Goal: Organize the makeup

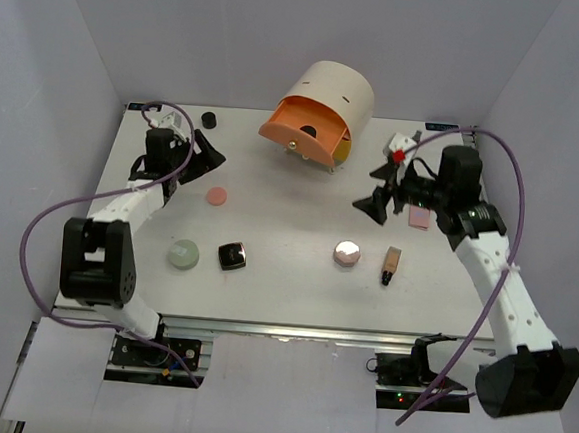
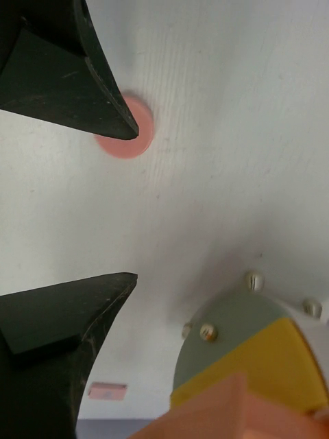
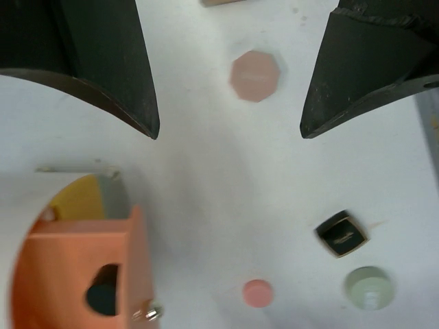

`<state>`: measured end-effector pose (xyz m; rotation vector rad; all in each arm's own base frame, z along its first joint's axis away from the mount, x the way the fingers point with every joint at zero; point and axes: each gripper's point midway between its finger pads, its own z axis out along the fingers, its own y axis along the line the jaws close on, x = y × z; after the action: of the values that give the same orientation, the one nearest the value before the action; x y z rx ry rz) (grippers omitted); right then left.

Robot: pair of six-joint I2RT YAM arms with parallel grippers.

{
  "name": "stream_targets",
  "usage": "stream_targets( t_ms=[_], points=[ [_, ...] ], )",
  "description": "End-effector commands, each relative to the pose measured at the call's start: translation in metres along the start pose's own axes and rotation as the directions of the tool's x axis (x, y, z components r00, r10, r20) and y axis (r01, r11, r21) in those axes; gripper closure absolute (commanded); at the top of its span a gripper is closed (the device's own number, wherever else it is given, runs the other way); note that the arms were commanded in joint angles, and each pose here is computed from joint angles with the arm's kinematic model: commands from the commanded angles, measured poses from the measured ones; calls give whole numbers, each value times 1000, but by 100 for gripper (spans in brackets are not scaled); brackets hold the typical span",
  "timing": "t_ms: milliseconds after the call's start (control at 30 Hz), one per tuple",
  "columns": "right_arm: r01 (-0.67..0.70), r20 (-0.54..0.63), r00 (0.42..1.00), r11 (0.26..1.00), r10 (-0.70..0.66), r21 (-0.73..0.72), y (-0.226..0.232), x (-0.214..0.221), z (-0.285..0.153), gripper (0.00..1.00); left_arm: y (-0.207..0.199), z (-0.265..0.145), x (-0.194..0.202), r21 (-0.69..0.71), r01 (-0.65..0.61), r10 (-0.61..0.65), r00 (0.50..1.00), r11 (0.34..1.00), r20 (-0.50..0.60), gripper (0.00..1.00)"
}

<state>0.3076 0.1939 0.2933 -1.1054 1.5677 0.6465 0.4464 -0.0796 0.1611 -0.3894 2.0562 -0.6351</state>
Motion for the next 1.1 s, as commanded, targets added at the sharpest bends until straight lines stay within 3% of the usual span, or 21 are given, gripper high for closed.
stream_targets(
  t_ms=[0,200,533,867,1067],
  points=[
    [108,196,978,981,-75,-161,55,21,-35,7,16,49,-28,-101,-13,14,1000,995,7,7],
    [56,220,975,989,-25,-134,58,35,-51,5,64,110,-51,-286,-115,128,991,951,27,2],
    [-2,180,983,993,24,-116,48,42,-47,6,80,184,-92,-321,-291,331,940,902,79,3],
    [-54,154,985,989,75,-135,41,49,-42,7,80,228,-130,-314,-291,367,905,904,216,14],
    [-82,144,984,984,105,-156,41,52,-40,7,91,245,-127,-324,-284,369,897,903,242,17]
  ],
)
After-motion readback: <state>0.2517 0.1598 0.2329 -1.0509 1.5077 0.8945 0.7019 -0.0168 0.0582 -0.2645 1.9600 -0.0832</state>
